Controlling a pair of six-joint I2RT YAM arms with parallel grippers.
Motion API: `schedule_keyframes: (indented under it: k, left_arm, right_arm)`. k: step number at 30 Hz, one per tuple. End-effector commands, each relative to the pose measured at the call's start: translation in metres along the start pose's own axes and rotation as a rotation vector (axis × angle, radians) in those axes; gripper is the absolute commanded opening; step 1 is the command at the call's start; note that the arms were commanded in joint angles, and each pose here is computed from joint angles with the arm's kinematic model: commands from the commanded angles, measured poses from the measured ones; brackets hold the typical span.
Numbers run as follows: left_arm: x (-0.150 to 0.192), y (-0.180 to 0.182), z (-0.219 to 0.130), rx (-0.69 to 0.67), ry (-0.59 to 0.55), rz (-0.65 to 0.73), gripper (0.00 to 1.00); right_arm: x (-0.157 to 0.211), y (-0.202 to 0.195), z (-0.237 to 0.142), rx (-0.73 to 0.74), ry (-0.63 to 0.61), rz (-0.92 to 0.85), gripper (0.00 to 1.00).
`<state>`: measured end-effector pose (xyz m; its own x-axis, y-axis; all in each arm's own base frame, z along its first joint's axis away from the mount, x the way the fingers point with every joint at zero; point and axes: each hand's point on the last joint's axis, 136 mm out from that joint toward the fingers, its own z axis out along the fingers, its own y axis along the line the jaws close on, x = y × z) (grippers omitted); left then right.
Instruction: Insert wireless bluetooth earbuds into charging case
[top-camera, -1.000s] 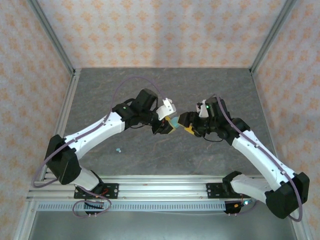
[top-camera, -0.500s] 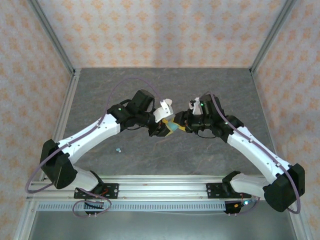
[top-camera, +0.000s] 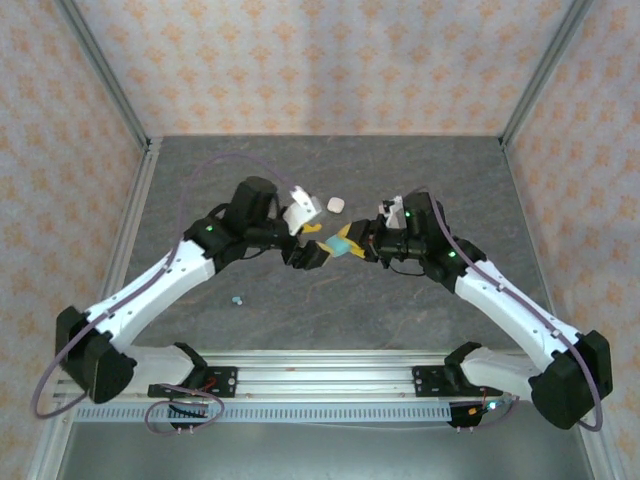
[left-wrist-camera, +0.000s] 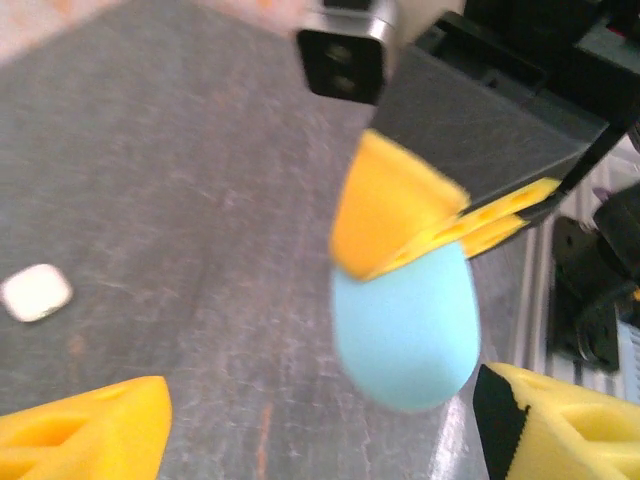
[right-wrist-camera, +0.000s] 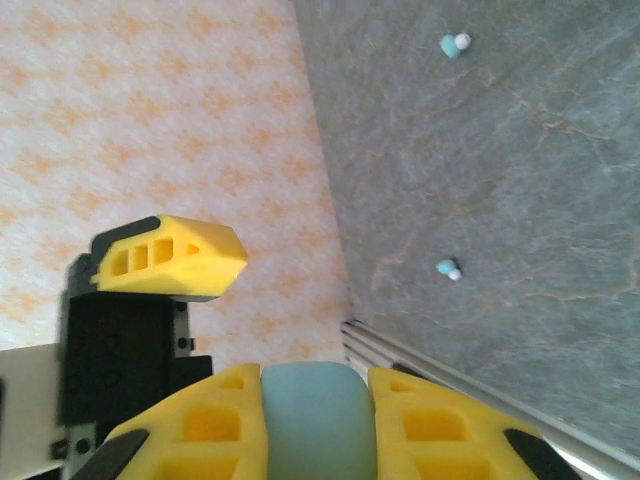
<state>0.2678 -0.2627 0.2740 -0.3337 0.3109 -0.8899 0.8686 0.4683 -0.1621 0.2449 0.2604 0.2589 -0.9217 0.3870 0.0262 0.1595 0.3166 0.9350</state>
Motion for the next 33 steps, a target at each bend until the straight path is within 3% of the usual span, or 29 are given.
schedule_keyframes:
  k: [1, 9, 15, 24, 30, 33]
  left_arm:
    - [-0.041, -0.005, -0.021, 0.025, -0.218, 0.003, 0.81]
    - [-0.06, -0.019, -0.018, 0.16, -0.381, -0.006, 0.77]
    - [-0.06, -0.032, 0.0, 0.209, -0.348, 0.044, 0.74]
    - [-0.055, -0.031, 0.017, 0.209, -0.333, 0.008, 0.73]
    - [-0.056, -0.028, 0.019, 0.198, -0.333, -0.005, 0.58]
    - [-0.056, -0.029, 0.02, 0.203, -0.331, -0.01, 0.56]
  right_arm:
    - [-0.004, 0.041, -0.014, -0.138, -0.052, 0.026, 0.13]
    - [0.003, 0.056, -0.019, -0.173, -0.019, 0.052, 0.13]
    - [0.003, 0.065, -0.025, -0.192, -0.025, 0.049, 0.12]
    - [0.004, 0.066, -0.03, -0.196, -0.043, 0.044, 0.12]
    - [0.004, 0.07, -0.032, -0.21, -0.046, 0.043, 0.11]
    - [0.003, 0.073, -0.033, -0.224, -0.048, 0.047, 0.11]
